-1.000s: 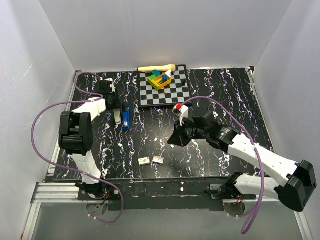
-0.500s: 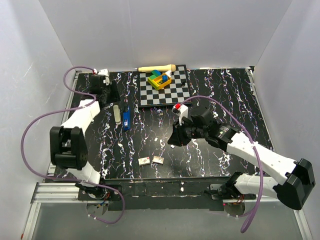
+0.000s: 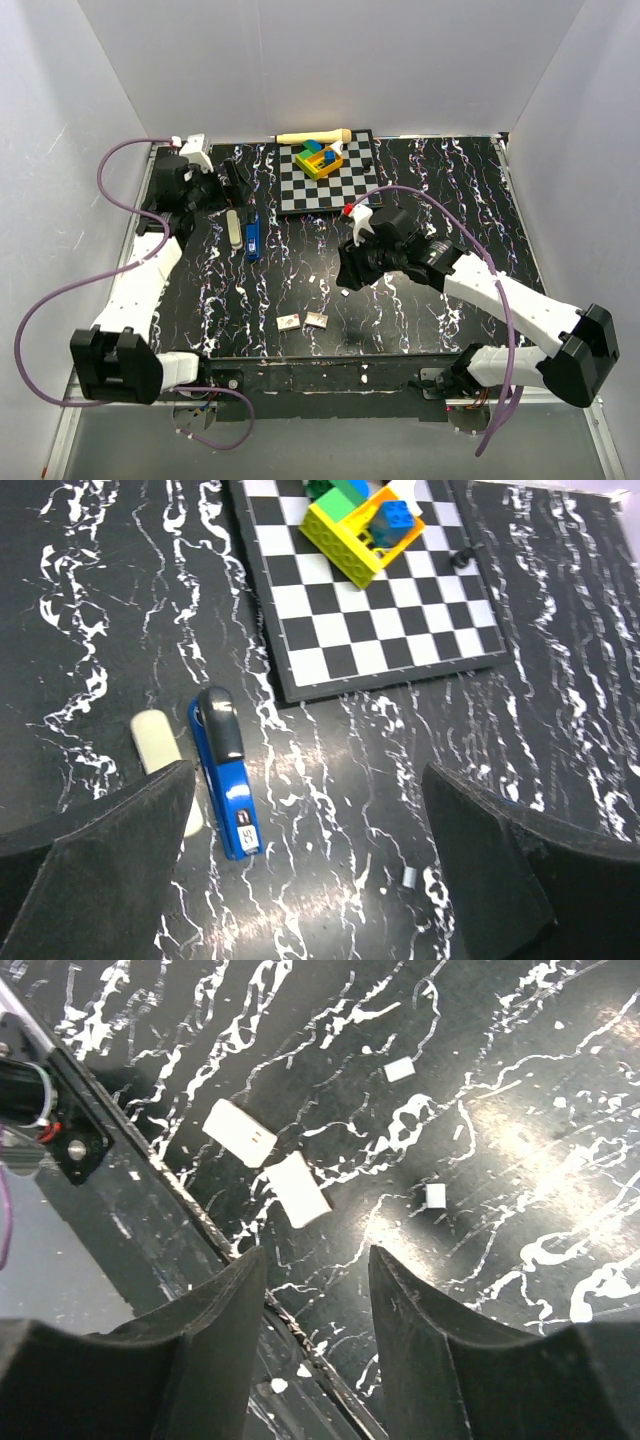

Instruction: Unload the staples from the stapler

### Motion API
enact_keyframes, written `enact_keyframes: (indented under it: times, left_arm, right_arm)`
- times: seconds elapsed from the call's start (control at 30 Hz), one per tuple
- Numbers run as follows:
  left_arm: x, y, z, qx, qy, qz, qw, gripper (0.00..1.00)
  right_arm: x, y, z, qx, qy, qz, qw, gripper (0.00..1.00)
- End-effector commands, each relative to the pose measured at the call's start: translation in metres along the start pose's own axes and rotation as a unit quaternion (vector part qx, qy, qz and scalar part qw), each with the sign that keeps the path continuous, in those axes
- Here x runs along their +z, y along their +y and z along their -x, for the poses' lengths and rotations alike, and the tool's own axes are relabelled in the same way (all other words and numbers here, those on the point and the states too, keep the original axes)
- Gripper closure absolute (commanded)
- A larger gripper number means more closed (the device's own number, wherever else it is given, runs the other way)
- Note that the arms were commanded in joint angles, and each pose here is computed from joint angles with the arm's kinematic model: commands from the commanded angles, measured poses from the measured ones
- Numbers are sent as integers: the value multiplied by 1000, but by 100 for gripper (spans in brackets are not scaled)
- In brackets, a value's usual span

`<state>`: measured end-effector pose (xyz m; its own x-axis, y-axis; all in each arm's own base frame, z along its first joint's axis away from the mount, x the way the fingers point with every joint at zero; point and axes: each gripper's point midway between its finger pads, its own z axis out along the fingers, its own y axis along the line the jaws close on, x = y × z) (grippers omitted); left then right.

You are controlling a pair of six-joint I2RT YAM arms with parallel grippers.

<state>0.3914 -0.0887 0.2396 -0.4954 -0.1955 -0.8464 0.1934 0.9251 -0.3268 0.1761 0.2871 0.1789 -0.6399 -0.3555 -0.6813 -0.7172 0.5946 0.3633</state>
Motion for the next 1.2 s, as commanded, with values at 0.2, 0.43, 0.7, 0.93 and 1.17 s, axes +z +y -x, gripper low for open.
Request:
enact_keyframes:
  times: [0.2,0.43,0.7,0.93,1.17]
  left_arm:
    - [-56,-53,-28,16,9,-85,996,2]
    - [-69,-74,-53,42,21,-121,992,2]
    - [-69,-78,-73,36,24,-152,987,2]
    - [-73,-79,-71,35,14,-150,988,2]
    - [-77,-72,-68,38,3,-130,991,2]
  right_arm:
    - [8,-39,-7,-36,72,-98,992,41]
    - [33,-58,-32,-58,140,-112,982,38]
    - [54,-71,-30,-131,144,-107,975,34]
    - [80,-57,-3,-105,131,-80,983,35]
    - [107,-33,25,50,104,-81,990,40]
